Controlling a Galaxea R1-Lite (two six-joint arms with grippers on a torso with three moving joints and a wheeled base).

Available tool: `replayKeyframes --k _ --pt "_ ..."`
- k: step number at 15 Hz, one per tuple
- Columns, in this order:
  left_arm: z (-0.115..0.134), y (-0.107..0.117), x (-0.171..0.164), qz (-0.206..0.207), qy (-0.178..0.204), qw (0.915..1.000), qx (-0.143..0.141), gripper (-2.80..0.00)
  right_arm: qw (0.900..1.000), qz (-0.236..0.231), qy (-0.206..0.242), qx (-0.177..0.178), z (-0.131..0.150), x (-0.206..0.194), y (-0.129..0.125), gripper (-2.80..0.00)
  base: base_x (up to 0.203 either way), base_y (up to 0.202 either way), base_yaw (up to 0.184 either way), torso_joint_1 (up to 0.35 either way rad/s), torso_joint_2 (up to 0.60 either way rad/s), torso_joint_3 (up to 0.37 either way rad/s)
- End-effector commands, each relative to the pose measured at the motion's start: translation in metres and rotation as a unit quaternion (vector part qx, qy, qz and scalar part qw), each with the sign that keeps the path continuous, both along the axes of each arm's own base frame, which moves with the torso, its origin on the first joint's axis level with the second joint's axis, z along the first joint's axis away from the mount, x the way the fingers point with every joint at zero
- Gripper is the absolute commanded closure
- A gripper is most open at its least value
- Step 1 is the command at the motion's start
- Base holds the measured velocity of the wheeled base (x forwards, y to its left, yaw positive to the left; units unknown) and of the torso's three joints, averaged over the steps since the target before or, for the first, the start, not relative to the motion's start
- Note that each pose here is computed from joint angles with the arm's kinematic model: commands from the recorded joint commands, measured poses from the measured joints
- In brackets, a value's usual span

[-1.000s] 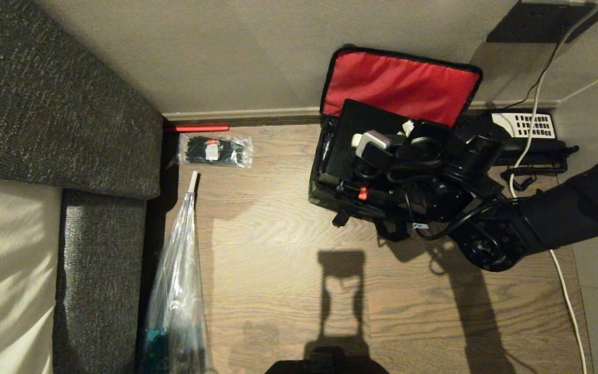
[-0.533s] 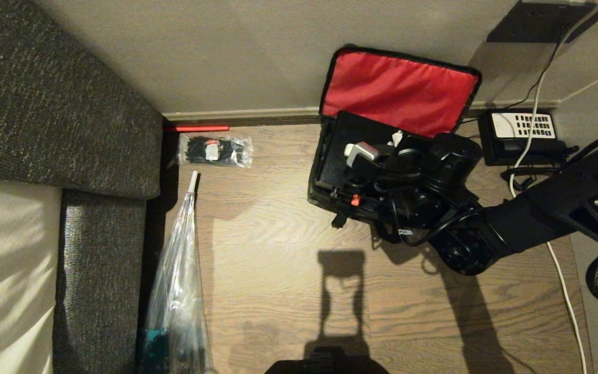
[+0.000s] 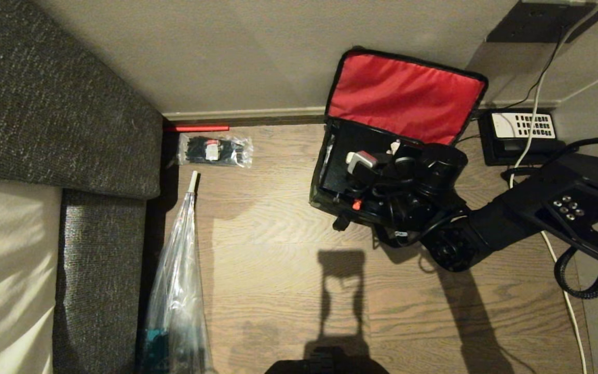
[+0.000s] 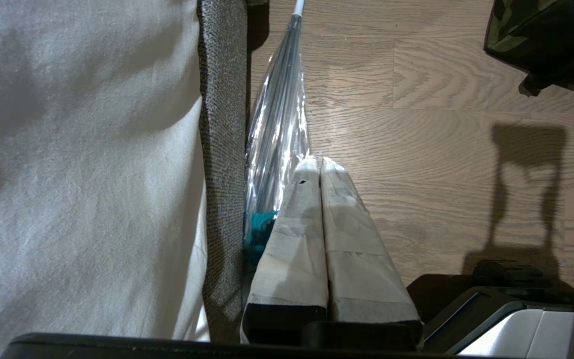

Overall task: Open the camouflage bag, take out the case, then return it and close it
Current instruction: Place the black box back

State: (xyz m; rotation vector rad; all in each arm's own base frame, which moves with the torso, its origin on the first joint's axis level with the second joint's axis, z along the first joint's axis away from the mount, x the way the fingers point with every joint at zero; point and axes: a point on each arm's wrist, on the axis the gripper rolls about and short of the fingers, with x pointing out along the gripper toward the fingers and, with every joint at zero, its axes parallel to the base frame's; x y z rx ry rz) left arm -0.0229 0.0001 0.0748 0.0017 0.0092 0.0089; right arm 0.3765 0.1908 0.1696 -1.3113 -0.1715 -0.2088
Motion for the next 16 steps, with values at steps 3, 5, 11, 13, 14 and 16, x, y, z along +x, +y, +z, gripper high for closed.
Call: replayKeyframes --k 3,5,11,13,14,16 --pt "0.0 0.0 0.0 -0.001 -0.001 1.0 0.0 0.0 1.0 -0.005 0.006 -0.002 -0.01 0.006 -0.001 0.0 0.0 0.0 0.0 0.0 0.0 0.0" --pt "0.0 0.0 0.0 0.0 -0.001 1.0 0.0 0.0 1.0 -0.003 0.007 -0.001 -0.011 0.007 0.0 0.0 0.0 0.0 0.0 0.0 0.0 0.0" --pt "0.0 0.0 0.0 0.0 -0.001 1.0 0.0 0.0 1.0 -0.003 0.006 0.004 -0.022 0.014 0.003 0.0 0.0 0.0 0.0 0.0 0.0 0.0" --pt "0.0 0.0 0.0 0.0 -0.001 1.0 0.0 0.0 1.0 -0.003 0.008 0.006 -0.024 0.015 0.003 0.0 0.0 0.0 0.0 0.0 0.0 0.0" --pt "0.0 0.0 0.0 0.0 -0.001 1.0 0.0 0.0 1.0 -0.002 0.009 0.006 -0.026 0.015 0.003 0.0 0.0 0.0 0.0 0.0 0.0 0.0" --pt "0.0 0.0 0.0 0.0 -0.001 1.0 0.0 0.0 1.0 -0.002 0.012 0.005 -0.03 0.017 0.004 0.0 0.0 0.0 0.0 0.0 0.0 0.0"
